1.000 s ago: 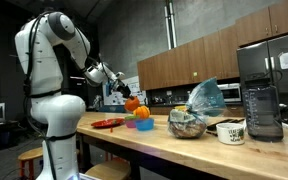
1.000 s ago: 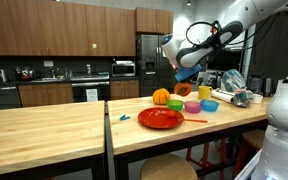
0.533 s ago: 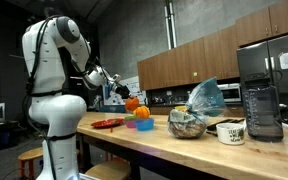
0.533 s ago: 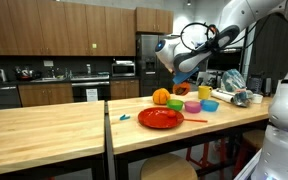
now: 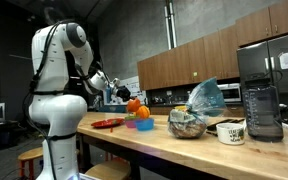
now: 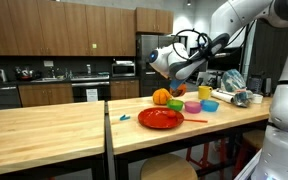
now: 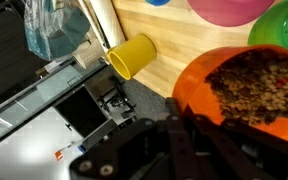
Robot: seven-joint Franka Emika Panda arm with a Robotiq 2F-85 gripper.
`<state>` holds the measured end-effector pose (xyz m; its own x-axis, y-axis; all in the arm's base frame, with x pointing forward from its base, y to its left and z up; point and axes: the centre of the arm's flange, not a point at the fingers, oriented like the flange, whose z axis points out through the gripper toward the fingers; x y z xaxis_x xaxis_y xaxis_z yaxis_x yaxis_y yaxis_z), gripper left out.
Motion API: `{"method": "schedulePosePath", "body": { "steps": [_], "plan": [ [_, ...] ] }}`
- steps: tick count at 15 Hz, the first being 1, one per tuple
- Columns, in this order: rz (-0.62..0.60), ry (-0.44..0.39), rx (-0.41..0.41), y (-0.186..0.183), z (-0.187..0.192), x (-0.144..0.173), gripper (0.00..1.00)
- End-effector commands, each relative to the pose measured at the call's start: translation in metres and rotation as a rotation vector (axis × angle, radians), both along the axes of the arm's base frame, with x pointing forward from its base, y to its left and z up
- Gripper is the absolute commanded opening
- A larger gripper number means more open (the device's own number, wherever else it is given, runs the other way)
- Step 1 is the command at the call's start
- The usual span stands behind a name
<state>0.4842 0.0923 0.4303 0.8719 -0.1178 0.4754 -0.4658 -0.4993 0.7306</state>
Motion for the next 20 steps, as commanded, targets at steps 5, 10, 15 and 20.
{"method": "schedulePosePath", "body": {
  "steps": [5, 10, 15, 20],
  "plan": [
    [0.004, 0.013, -0.083, 0.009, -0.009, 0.006, 0.01],
    [-0.003, 0.009, -0.104, 0.009, -0.007, 0.004, 0.01],
    [-0.008, 0.019, -0.091, 0.008, -0.006, 0.001, 0.01],
    [-0.02, 0.024, -0.029, -0.002, 0.004, -0.002, 0.01]
  ]
}}
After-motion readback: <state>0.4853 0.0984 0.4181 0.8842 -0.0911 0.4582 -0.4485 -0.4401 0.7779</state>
